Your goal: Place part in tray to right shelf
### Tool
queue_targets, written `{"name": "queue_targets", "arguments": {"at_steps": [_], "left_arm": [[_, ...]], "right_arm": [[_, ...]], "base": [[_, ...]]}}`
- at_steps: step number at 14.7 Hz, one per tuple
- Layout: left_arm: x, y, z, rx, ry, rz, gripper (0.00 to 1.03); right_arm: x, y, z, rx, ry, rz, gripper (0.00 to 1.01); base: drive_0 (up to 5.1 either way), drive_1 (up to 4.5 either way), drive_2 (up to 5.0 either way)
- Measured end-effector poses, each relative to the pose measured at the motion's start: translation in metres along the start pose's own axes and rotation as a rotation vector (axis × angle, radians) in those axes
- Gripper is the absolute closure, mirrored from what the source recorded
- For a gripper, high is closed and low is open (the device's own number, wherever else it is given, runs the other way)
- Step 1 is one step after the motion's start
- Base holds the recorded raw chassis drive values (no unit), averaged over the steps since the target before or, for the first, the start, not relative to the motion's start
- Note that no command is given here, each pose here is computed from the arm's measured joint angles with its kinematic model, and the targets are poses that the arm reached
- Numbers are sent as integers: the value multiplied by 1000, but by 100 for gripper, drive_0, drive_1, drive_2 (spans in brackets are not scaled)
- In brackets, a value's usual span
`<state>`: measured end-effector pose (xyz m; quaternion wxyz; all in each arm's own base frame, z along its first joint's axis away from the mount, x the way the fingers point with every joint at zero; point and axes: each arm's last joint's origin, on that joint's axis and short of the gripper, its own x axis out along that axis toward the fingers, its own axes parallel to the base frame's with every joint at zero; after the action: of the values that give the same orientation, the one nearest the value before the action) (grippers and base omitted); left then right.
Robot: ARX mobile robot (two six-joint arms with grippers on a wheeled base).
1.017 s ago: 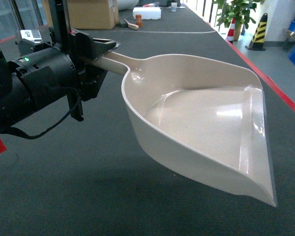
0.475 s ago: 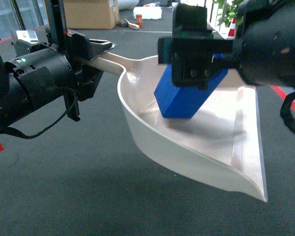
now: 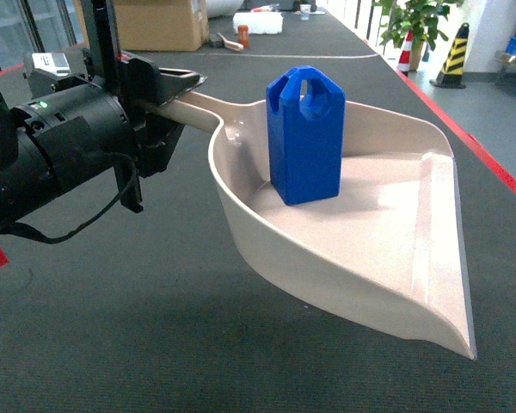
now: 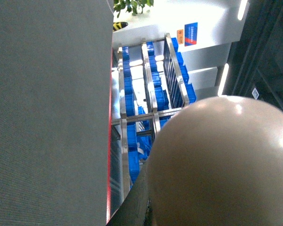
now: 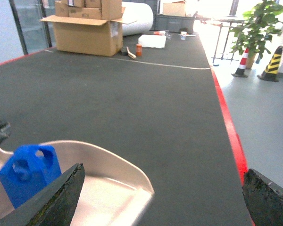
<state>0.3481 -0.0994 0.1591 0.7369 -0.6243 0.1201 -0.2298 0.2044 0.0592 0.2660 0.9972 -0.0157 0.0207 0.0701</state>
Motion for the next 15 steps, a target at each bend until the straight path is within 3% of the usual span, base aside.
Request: {"name": "queue_targets", "arguments": {"at_steps": [2,4,6,15], "left_arm": [[0,0,0,0,0,0,88],[0,0,0,0,0,0,88],[0,0,0,0,0,0,88],[-1,1,1,0,-7,5,88]], "right_arm": [[-27,-11,-13,-57,40,-69,3],[-55,-15,-21,-80,67,-160,3],[-59,-15,-15,-73,26,-162,3],[-58,-15,-17,-78,46,-161,3]], "base": [[0,0,0],[0,0,0],[0,0,0],[0,0,0]]}}
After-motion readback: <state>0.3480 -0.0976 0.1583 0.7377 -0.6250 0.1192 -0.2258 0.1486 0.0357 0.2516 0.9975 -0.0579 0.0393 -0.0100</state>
